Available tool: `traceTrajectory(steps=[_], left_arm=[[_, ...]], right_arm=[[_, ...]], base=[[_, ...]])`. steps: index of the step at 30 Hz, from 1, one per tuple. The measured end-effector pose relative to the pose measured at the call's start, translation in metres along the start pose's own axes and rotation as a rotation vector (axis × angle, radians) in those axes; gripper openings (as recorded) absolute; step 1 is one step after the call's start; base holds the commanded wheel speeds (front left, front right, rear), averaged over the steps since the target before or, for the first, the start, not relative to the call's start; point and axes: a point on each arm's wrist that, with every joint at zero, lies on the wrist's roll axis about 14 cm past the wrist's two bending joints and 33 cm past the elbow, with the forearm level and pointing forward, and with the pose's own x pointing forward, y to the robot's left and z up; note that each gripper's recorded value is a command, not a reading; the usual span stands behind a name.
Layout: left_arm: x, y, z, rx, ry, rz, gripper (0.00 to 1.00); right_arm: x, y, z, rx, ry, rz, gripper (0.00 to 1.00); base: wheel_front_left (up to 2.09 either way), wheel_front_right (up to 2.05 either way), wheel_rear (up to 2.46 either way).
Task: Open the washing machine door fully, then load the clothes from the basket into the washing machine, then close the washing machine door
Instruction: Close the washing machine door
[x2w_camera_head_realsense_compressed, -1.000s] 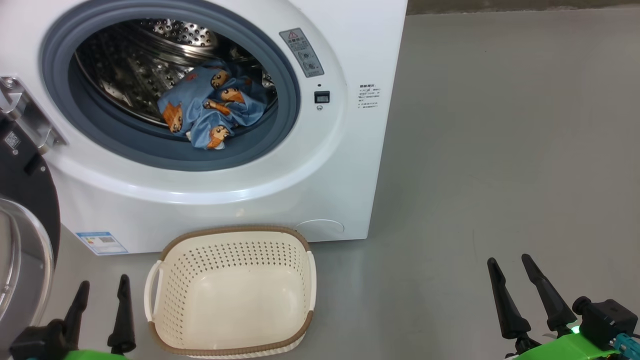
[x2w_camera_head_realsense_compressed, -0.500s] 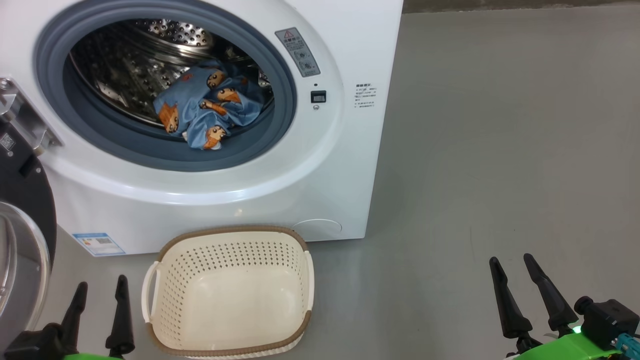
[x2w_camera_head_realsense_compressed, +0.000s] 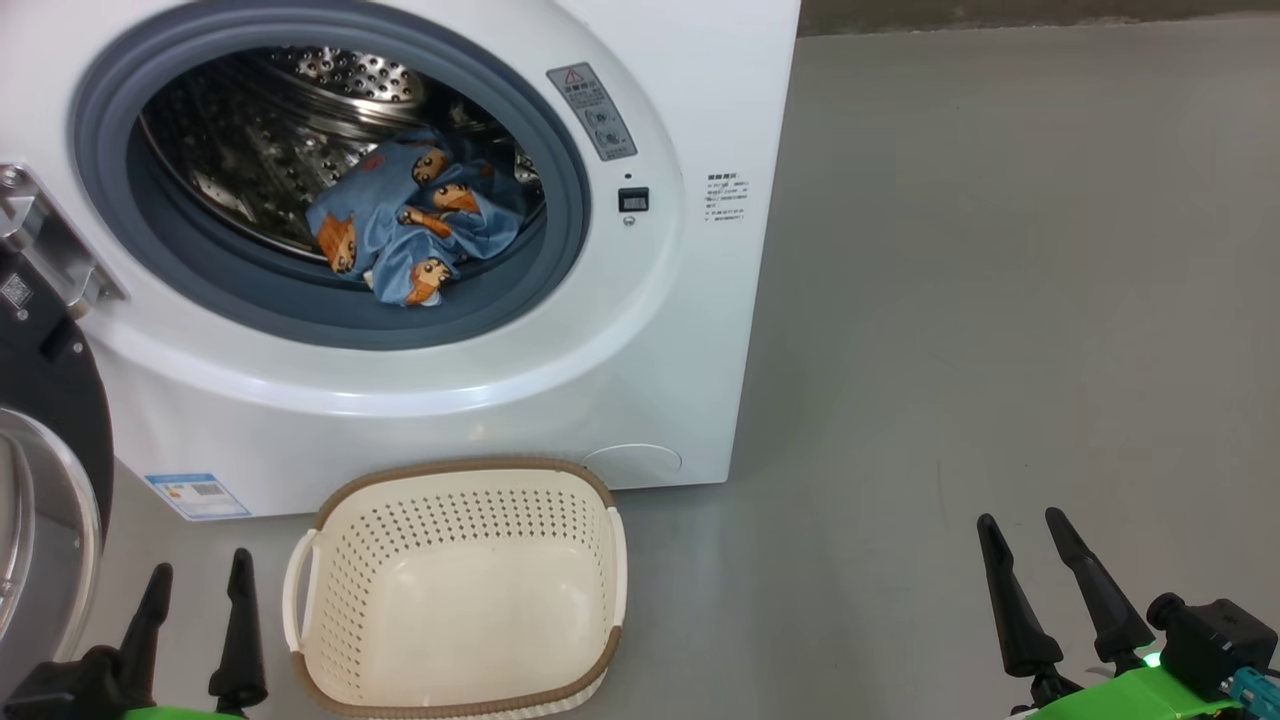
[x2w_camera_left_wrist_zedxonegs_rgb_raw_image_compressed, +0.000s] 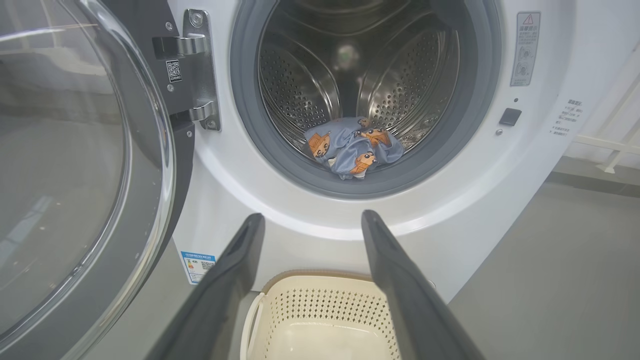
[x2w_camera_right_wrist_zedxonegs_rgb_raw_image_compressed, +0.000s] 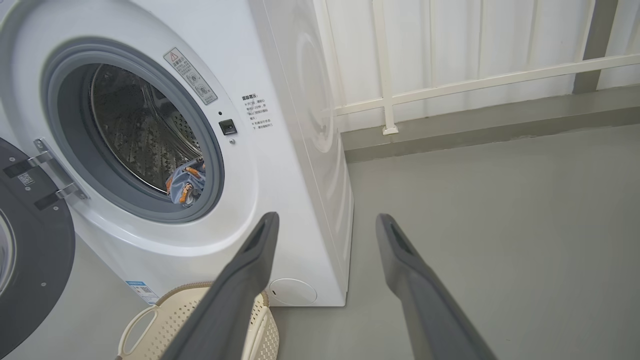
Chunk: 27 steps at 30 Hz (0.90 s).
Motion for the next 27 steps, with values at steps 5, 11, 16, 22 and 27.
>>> traceTrajectory(steps=[5,11,16,22,27], left_arm=[[-0.0001,-0.0008,0.0016,0.001,-0.005,-0.003,1.00],[-0.0004,0.0011,0.0014,0.004,-0.004,0.003,1.00],[-0.0003,0.0011,0.0026,0.005,-0.008,0.002,1.00],[0.0000,-0.0006,0.0058,0.005,-0.018,-0.003,1.00],[-0.0010,0.0005,0.0050,0.006,-0.015,-0.001,1.00]], right_arm=[[-0.0002,0.0003,0.0006,0.000,-0.002,0.001,1.00],[0.0010,0.0010,-0.0012,0.000,0.003,0.003,1.00],[0.0015,0.0014,-0.0017,0.002,0.004,0.004,1.00],[0.0019,0.0018,-0.0012,0.003,0.002,0.004,1.00],[0.0030,0.0027,-0.0025,0.005,0.006,0.006,1.00]], base=[[0.00,0.00,0.00],[-0.39,0.39,0.00],[-1.02,1.02,0.00],[-1.45,1.43,0.02],[-0.80,0.80,0.00]])
